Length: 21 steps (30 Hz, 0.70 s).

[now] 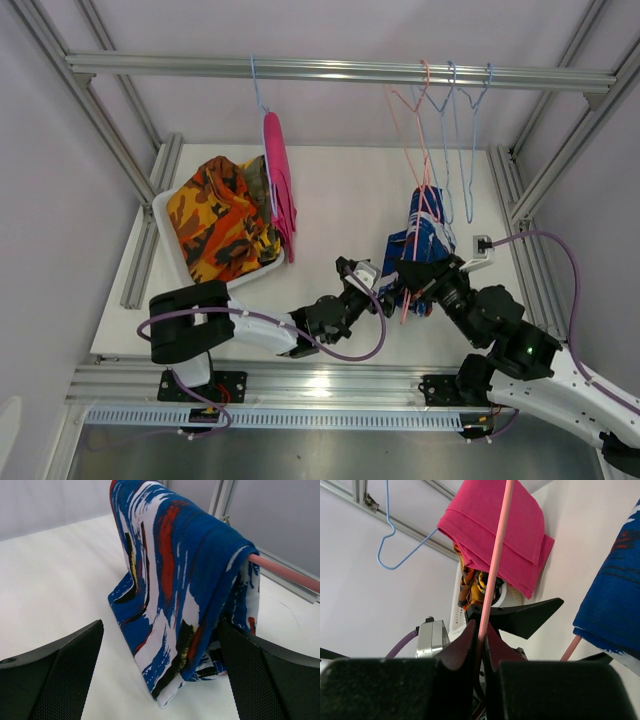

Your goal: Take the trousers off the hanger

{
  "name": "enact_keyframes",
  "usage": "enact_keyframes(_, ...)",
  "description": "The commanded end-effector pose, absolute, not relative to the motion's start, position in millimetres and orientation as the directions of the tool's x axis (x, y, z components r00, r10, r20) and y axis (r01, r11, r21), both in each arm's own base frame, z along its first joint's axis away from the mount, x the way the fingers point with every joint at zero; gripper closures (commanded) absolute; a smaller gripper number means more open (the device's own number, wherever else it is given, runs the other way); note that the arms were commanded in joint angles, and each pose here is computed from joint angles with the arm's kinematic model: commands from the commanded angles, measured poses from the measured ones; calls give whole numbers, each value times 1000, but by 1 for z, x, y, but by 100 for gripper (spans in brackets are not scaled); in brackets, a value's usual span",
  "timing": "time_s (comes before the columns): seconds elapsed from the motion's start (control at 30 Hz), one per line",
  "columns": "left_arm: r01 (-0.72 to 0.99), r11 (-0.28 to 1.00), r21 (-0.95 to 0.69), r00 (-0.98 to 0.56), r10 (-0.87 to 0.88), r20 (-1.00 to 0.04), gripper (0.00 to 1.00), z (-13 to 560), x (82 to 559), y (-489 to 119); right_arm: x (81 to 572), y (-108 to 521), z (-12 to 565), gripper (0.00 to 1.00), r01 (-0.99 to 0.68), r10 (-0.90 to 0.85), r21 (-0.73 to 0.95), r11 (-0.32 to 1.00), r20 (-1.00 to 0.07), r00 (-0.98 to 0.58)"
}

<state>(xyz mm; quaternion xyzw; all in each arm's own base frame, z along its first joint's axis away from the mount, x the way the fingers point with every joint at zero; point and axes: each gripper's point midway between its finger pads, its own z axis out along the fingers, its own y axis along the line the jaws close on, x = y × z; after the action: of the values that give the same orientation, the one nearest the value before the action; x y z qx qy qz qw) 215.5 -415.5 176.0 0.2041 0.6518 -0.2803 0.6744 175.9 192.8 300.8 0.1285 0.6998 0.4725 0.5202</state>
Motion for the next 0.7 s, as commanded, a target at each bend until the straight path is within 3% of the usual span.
enact_keyframes(0.0, 688, 708, -157, 10, -226, -974, 0, 206, 212, -429, 175, 194, 337, 100, -387, 722, 809, 442, -577, -381)
enact_keyframes(0.43, 658, 740, -143, 22, -209, -978, 1, 204, 234, -444, 176, 203, 340, 100, -405, 713, 811, 422, -573, -404)
enact_keyframes(0.67, 623, 766, -155, 7, -204, -979, 7, 194, 260, -439, 169, 205, 348, 100, -424, 720, 824, 375, -547, -427)
